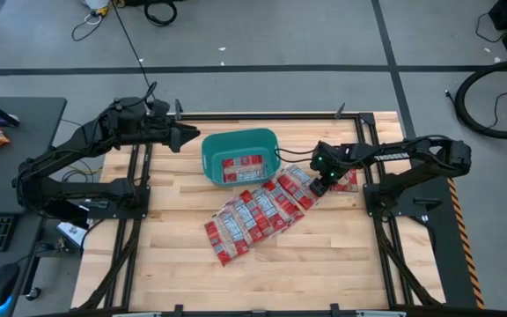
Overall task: Sort popcorn bags into baskets
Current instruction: Put the red popcorn bag into the blue bin
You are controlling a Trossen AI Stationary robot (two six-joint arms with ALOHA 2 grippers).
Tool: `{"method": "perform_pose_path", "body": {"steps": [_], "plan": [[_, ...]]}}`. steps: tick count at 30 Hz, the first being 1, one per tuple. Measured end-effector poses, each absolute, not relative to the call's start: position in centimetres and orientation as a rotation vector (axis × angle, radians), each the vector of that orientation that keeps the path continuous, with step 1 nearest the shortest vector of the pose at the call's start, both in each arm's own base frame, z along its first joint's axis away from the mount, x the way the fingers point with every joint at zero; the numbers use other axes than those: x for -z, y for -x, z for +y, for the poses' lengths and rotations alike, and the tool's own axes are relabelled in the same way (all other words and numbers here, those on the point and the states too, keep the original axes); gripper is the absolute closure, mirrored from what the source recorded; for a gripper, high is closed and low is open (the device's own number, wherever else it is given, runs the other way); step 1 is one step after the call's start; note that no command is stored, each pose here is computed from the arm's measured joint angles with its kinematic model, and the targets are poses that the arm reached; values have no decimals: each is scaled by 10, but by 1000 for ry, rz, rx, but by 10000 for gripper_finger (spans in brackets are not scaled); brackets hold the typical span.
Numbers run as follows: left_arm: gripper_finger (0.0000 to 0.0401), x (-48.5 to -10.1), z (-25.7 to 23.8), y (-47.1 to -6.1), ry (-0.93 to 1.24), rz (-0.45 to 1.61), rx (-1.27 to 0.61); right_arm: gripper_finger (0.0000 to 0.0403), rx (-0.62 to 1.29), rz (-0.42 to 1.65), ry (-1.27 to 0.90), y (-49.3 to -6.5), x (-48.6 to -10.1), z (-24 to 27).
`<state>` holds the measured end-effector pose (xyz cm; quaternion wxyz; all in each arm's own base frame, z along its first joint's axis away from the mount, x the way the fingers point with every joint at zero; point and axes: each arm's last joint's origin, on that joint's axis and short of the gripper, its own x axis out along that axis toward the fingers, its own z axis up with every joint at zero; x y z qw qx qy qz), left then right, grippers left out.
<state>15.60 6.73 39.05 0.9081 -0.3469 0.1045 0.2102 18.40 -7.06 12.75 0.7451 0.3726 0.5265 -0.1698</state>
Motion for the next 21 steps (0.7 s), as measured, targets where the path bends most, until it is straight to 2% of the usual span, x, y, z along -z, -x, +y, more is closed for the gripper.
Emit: {"method": "perform_pose_path", "body": {"steps": [8,14,21], "plan": [[209,-391,67,-156,705,218,-432,390,373,1130,-841,-186,-127,-71],[209,-391,67,-156,706,218,-432,392,363,1156,-934,-188,-132,-70],[209,-391,67,-156,706,218,-432,398,303,1205,-886,-197,-168,-66]]}}
